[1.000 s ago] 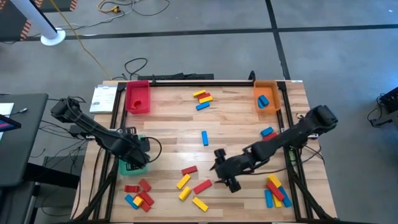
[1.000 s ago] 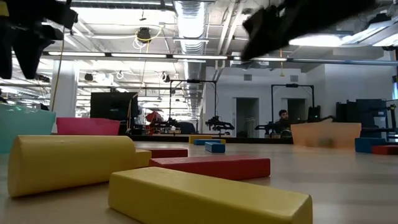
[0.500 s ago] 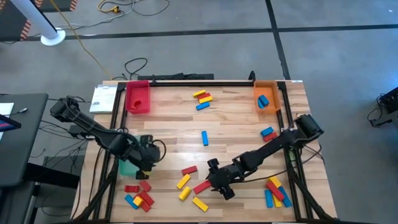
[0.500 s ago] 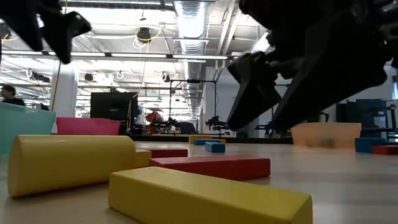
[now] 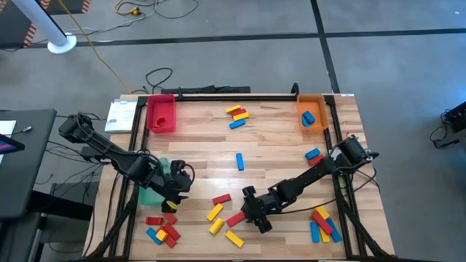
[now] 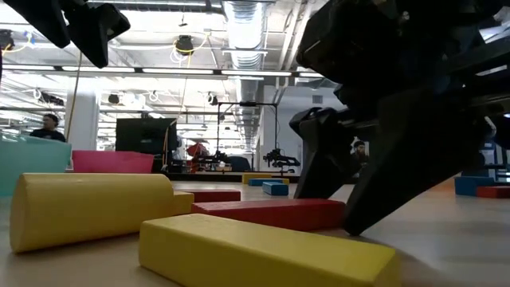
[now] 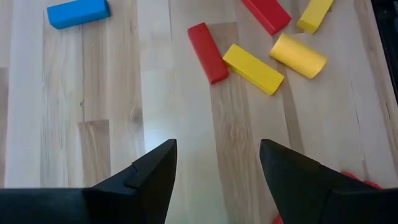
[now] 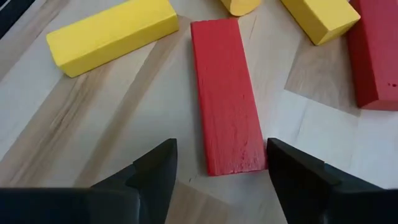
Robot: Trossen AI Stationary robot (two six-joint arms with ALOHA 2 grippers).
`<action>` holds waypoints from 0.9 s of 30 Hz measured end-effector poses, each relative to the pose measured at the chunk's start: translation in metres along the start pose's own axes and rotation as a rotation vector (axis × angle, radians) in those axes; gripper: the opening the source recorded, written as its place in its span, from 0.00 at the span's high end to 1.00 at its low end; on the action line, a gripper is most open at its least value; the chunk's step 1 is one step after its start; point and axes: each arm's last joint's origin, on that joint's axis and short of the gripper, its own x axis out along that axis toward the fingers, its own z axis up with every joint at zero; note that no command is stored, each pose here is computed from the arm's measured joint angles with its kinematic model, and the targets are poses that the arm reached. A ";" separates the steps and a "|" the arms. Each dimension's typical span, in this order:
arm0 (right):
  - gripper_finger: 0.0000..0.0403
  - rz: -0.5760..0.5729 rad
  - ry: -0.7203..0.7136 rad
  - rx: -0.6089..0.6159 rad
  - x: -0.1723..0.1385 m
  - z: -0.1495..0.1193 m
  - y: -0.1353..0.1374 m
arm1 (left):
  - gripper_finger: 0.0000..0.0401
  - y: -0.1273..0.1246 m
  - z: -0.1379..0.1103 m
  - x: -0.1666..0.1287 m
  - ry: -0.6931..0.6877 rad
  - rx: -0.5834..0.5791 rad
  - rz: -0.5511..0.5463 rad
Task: Sort blocks
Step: Put the red block into the red bin
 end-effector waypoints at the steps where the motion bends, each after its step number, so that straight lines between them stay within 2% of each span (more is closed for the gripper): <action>1: 0.39 0.000 -0.002 -0.003 0.000 0.000 0.000 | 0.44 0.000 0.000 0.000 -0.001 0.000 0.000; 11: 0.74 -0.005 0.001 -0.028 -0.001 0.000 0.000 | 0.44 -0.002 0.006 0.000 -0.057 0.017 -0.020; 14: 0.75 -0.004 0.001 -0.028 -0.001 0.000 0.000 | 0.44 -0.002 0.006 0.000 -0.063 0.018 -0.021; 19: 0.71 -0.005 0.002 -0.024 -0.001 0.000 0.000 | 0.44 -0.002 0.007 0.000 -0.071 0.015 -0.024; 25: 0.74 -0.008 0.003 -0.016 -0.001 0.000 -0.002 | 0.44 -0.003 0.010 -0.001 -0.099 0.024 -0.032; 27: 0.74 -0.009 0.002 -0.019 -0.003 0.001 -0.003 | 0.44 -0.003 0.010 -0.001 -0.111 0.034 0.001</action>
